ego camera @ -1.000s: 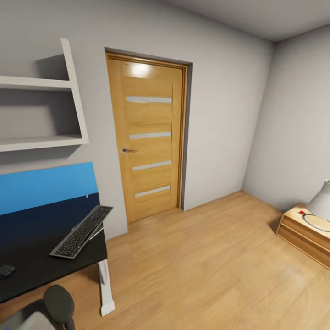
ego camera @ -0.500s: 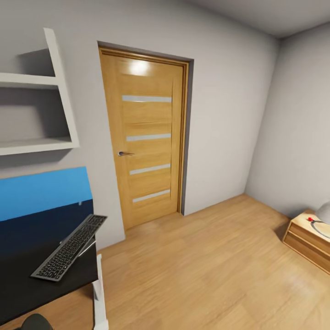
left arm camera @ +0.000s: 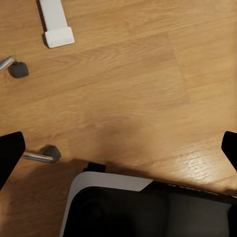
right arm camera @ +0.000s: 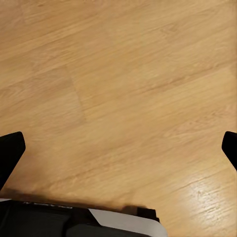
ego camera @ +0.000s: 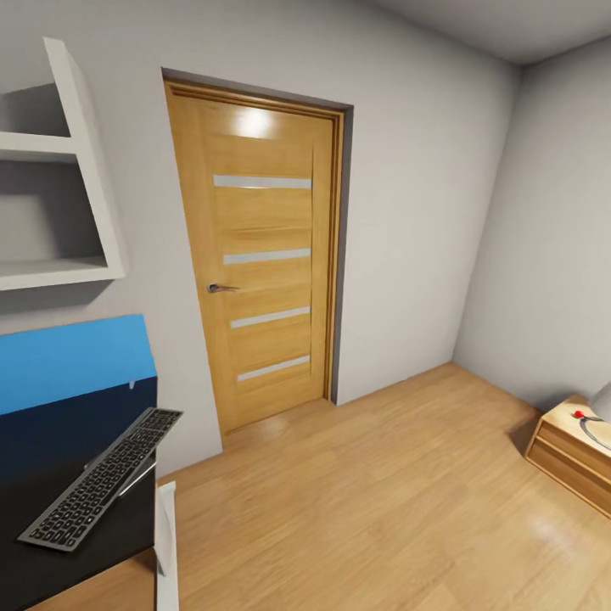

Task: In the bedroom, organize the workspace by keeping the computer under the desk, ensuring the monitor is on the desk, placing the keyboard on the desk next to the monitor, placing the mouse on the desk next to the keyboard, moving the folder from the swivel chair onto the desk next to the mouse, stacking the notebook on top of the folder with the pen on top of the notebook, and positioning the swivel chair next to the desk.

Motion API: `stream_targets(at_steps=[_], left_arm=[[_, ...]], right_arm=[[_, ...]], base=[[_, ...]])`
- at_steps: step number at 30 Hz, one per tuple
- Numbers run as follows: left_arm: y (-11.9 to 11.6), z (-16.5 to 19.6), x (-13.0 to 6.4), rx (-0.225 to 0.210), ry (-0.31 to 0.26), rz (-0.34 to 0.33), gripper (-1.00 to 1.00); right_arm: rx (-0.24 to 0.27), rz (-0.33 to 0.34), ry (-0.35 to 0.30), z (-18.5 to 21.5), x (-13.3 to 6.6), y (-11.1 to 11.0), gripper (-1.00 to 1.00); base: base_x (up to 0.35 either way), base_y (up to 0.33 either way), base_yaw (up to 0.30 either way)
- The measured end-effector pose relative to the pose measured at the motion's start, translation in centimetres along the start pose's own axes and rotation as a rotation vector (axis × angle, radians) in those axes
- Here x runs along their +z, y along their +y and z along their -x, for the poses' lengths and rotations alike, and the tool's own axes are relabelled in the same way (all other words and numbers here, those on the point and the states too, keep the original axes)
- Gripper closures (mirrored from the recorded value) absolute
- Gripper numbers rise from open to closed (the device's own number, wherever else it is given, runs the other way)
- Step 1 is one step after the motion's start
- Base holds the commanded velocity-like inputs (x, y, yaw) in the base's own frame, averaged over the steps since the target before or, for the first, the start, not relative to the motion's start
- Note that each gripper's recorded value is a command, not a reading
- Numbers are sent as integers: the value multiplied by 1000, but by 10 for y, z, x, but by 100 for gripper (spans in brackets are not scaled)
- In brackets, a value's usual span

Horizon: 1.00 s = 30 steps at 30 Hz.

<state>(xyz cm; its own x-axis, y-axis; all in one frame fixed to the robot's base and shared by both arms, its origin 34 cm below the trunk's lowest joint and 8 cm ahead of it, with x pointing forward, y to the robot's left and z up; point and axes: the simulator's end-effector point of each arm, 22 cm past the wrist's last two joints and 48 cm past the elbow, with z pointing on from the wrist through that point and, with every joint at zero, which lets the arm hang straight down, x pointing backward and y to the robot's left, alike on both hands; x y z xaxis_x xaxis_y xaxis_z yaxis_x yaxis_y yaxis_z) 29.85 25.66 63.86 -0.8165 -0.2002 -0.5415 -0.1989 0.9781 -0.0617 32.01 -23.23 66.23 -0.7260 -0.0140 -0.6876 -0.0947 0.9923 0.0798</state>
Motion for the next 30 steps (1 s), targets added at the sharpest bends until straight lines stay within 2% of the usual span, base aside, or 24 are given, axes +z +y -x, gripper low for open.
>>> stream_targets(at_steps=[11,19,30], left_arm=[[0,0,0,0,-2,-1,-100],[0,0,0,0,-2,-1,-100],[0,0,0,0,-2,0,-100]], right_arm=[[0,0,0,0,0,0,-100],[-1,-1,0,0,0,-1,-100],[0,-2,0,0,0,-1,-100]], base=[[47,-3,0],[275,-2,0],[319,-89,0]])
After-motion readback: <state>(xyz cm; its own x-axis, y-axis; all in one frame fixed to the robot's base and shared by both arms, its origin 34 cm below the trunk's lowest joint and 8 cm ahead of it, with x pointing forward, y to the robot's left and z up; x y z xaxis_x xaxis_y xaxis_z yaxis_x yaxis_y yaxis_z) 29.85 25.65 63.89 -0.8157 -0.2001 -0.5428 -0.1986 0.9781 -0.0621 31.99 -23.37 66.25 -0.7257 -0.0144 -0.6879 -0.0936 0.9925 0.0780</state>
